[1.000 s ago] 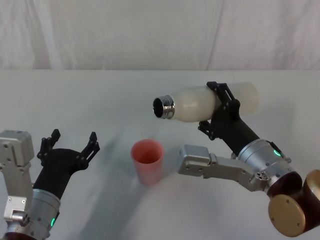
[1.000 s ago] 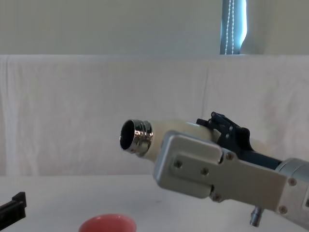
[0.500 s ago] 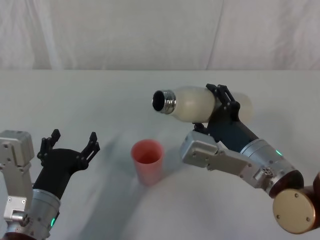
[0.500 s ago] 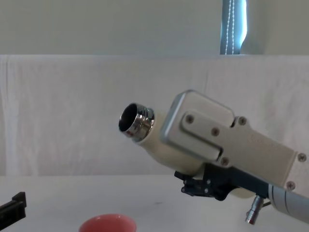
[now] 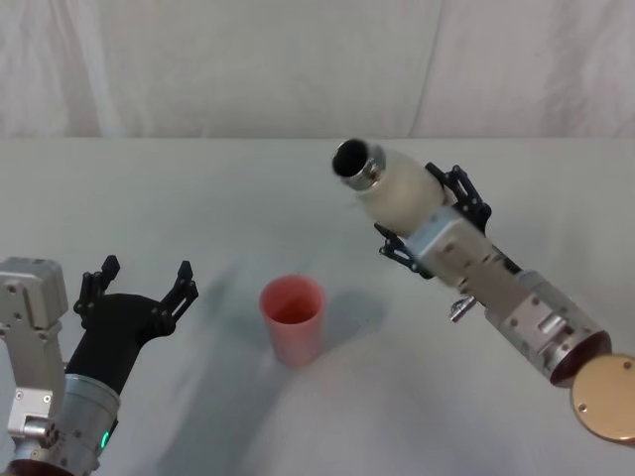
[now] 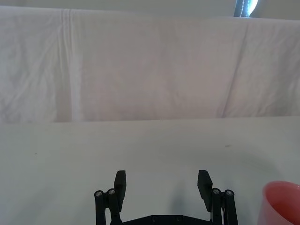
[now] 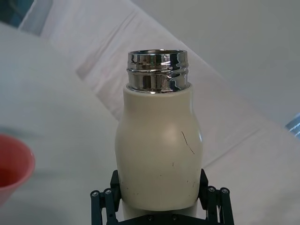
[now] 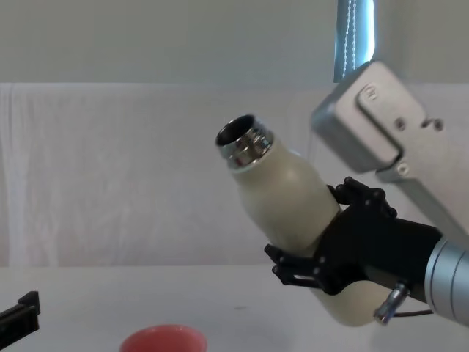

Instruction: Grasp the thermos with one hand and pour water into the cup lid.

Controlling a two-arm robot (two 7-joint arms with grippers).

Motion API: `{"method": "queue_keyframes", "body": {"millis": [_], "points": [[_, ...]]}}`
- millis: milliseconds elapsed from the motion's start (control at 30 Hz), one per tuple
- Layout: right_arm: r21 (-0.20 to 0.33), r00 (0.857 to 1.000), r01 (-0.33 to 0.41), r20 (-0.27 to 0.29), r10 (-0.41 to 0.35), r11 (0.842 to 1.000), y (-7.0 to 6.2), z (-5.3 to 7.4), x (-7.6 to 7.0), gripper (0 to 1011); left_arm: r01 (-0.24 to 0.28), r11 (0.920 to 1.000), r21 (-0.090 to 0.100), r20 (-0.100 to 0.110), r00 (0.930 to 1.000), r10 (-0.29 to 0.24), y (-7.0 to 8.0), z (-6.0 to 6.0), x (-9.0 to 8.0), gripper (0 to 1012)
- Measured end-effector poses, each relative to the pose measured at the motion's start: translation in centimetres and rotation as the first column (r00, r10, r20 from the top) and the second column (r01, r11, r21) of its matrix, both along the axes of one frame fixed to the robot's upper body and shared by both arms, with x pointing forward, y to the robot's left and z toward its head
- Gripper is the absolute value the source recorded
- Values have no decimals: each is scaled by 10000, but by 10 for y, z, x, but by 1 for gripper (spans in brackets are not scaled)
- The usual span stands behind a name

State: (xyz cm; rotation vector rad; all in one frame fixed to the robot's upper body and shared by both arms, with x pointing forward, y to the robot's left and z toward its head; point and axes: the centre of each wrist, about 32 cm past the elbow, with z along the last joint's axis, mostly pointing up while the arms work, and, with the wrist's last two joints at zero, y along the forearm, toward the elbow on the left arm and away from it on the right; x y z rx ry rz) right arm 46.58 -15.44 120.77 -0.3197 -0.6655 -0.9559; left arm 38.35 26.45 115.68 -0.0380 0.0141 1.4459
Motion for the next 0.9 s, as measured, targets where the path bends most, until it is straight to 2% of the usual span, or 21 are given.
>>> {"method": "queue_keyframes", "body": {"millis": [67, 167, 200, 367, 500, 533, 600, 700, 900], "points": [[555, 9996, -31, -285, 47, 9985, -3, 0, 2, 960, -1, 10000, 0, 1, 10000, 1, 0, 0, 0, 1001], [1041, 9985, -54, -532, 110, 9946, -5, -1, 3, 960, 0, 10000, 0, 1, 10000, 0, 0, 0, 0, 1001], [1376, 9975, -60, -689, 156, 9905, -7, -1, 4, 960, 0, 10000, 0, 1, 10000, 0, 0, 0, 0, 1001], [2192, 9944, -26, -1023, 257, 9757, -9, -2, 5, 960, 0, 10000, 0, 1, 10000, 0, 0, 0, 0, 1001], [2849, 9901, -43, -1332, 440, 9586, -11, -2, 6, 960, 0, 10000, 0, 1, 10000, 0, 0, 0, 0, 1001], [3151, 9873, -33, -1498, 532, 9490, -12, -2, 7, 960, 0, 10000, 0, 1, 10000, 0, 0, 0, 0, 1001], [3412, 9843, -26, -1651, 627, 9400, -13, -2, 8, 960, 0, 10000, 0, 0, 10000, 0, 0, 0, 0, 1001], [3973, 9748, 41, -2065, 850, 9177, -15, -3, 9, 960, 0, 10000, 0, 1, 10000, 0, 0, 0, 0, 1001], [4485, 9597, 278, -2622, 1017, 8934, -19, -4, 10, 960, -1, 10000, 0, 1, 10000, 1, 0, 0, 0, 1001]]}}
